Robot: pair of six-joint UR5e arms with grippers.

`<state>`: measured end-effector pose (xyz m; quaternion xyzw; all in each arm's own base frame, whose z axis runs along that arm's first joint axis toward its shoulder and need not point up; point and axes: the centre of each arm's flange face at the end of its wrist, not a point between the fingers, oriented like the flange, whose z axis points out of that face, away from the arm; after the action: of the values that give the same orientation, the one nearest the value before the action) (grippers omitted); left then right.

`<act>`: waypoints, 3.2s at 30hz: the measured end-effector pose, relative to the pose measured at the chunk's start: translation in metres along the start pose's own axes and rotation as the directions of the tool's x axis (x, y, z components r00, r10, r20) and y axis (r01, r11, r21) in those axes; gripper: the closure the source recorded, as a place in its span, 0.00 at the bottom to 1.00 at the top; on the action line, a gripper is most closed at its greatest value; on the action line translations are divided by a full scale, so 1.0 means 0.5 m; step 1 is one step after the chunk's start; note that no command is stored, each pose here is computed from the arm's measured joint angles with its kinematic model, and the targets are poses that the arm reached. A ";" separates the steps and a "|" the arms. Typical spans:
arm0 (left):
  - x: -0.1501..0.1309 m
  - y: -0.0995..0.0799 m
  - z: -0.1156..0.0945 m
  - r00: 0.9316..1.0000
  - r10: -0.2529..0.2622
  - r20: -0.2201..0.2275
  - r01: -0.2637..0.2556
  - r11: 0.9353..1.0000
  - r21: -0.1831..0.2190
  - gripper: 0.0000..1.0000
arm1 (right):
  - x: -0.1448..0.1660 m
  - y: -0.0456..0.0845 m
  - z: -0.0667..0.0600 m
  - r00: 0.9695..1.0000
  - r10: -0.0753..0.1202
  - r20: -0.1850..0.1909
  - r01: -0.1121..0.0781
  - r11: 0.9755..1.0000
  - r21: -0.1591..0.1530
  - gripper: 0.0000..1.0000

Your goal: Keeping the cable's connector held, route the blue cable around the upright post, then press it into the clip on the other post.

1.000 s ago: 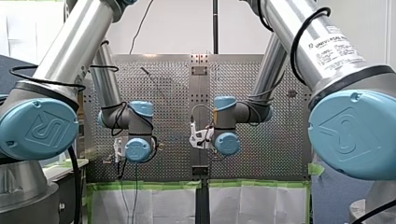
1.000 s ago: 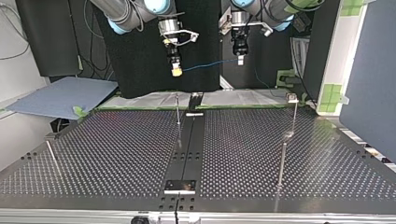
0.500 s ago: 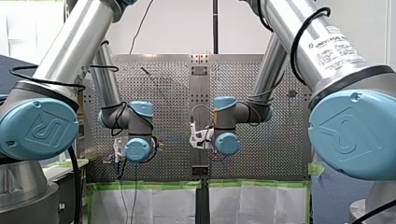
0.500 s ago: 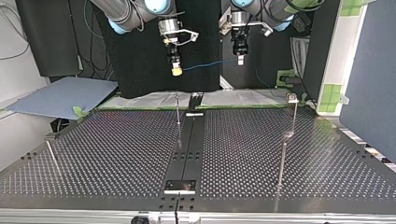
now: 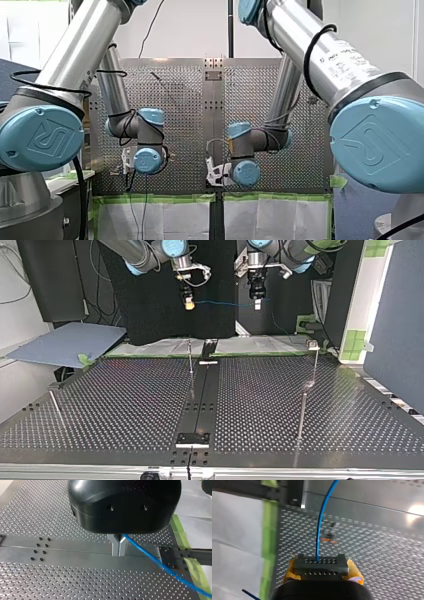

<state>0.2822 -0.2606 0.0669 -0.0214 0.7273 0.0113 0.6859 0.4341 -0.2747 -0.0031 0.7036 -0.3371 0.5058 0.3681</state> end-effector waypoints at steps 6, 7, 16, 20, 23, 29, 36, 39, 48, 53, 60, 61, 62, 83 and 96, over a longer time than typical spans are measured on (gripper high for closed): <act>0.000 0.000 0.000 1.000 0.000 0.000 0.000 1.000 0.000 1.00 | -0.024 -0.002 -0.002 1.000 -0.007 0.022 0.007 1.000 0.002 1.00; 0.000 0.000 0.000 1.000 0.000 0.000 0.000 1.000 0.000 1.00 | -0.024 -0.002 -0.002 1.000 -0.007 0.022 0.007 1.000 0.002 1.00; -0.026 0.003 0.004 0.999 0.038 0.003 -0.038 0.999 -0.013 1.00 | 0.043 -0.007 0.027 0.998 0.048 -0.043 -0.048 0.999 0.005 1.00; -0.050 0.007 0.004 0.998 0.058 0.003 -0.058 0.998 -0.020 1.00 | 0.095 -0.010 0.036 0.991 0.101 -0.086 -0.098 0.995 0.034 1.00; -0.069 0.012 0.004 0.998 0.060 0.003 -0.060 0.998 -0.026 1.00 | 0.131 -0.009 0.039 0.985 0.136 -0.106 -0.130 0.990 0.061 1.00; -0.108 0.018 0.007 0.998 0.058 0.007 -0.057 0.998 -0.040 1.00 | 0.207 -0.013 0.041 0.978 0.163 -0.134 -0.147 0.982 0.122 1.00; -0.173 0.015 0.034 0.999 0.033 0.044 -0.029 0.996 -0.078 1.00 | 0.297 -0.011 0.034 0.967 0.180 -0.179 -0.153 0.976 0.157 1.00; -0.208 0.012 0.045 0.998 0.013 0.064 -0.007 0.996 -0.087 1.00 | 0.339 -0.009 0.030 0.962 0.187 -0.197 -0.153 0.972 0.177 1.00; -0.331 0.003 0.077 0.990 -0.031 0.136 0.048 0.992 -0.121 1.00 | 0.495 0.002 0.025 0.938 0.214 -0.272 -0.156 0.963 0.220 1.00; -0.406 0.004 0.090 0.982 -0.052 0.180 0.079 0.986 -0.149 1.00 | 0.580 0.011 0.018 0.919 0.236 -0.314 -0.164 0.957 0.239 1.00; -0.514 0.006 0.099 0.967 -0.086 0.241 0.126 0.979 -0.158 1.00 | 0.683 0.029 -0.012 0.883 0.267 -0.386 -0.173 0.949 0.262 1.00; -0.528 0.007 0.099 0.965 -0.090 0.248 0.132 0.978 -0.159 1.00 | 0.693 0.031 -0.015 0.878 0.272 -0.395 -0.174 0.948 0.266 1.00; -0.542 0.007 0.099 0.962 -0.094 0.256 0.138 0.978 -0.159 1.00 | 0.701 0.032 -0.018 0.873 0.277 -0.400 -0.176 0.946 0.271 1.00; -0.786 0.033 0.110 0.926 -0.130 0.354 0.191 0.971 -0.145 1.00 | 0.797 -0.001 0.047 0.824 0.396 -0.406 -0.224 0.885 0.409 1.00; -0.821 0.068 0.175 0.954 -0.074 0.291 0.133 0.973 -0.188 1.00 | 0.916 0.021 0.060 0.791 0.419 -0.446 -0.226 0.877 0.424 1.00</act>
<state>0.3916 -0.2161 0.4711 -0.1285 0.6151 0.0529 0.7761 0.5587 -0.3524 0.4316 0.5225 -0.2457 0.7857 0.2219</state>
